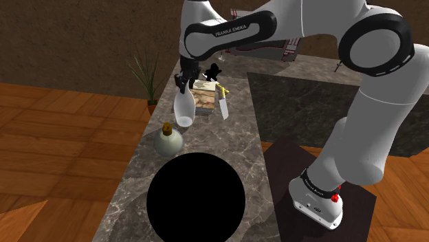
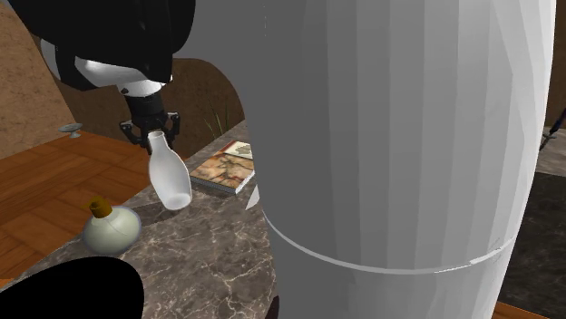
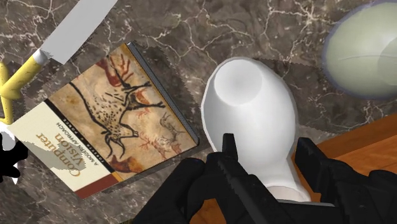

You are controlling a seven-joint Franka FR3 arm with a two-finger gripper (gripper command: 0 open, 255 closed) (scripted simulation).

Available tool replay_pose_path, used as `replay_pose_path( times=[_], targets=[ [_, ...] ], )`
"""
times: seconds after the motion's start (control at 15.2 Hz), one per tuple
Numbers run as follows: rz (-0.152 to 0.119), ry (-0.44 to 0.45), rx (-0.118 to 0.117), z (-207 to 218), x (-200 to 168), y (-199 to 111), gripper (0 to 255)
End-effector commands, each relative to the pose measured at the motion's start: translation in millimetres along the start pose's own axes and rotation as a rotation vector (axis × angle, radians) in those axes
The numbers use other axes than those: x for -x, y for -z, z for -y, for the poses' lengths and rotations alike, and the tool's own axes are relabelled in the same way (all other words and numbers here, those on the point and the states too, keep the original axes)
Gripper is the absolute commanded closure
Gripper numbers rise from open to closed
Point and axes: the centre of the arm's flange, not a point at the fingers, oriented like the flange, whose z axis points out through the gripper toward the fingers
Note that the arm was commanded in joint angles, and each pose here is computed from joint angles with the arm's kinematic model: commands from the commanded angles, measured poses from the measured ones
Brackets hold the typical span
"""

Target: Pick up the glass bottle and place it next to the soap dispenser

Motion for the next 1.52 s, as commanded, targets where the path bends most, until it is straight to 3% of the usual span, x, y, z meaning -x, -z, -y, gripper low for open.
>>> replay_pose_path(
  times=[0.0, 0.46, 0.53, 0.86, 1.12, 1.45],
  targets=[
    [-0.001, 0.0, 0.0, 0.1, 1.4, -4.9, 255],
    [-0.001, 0.0, 0.0, 0.1, 1.4, -4.9, 255],
    [-0.001, 0.0, 0.0, 0.1, 1.3, -5.0, 0],
    [-0.001, 0.0, 0.0, 0.0, 1.3, -4.9, 0],
    [-0.001, 0.0, 0.0, 0.1, 1.4, 45.1, 0],
    [-0.001, 0.0, 0.0, 0.1, 1.4, 45.1, 0]
  ],
)
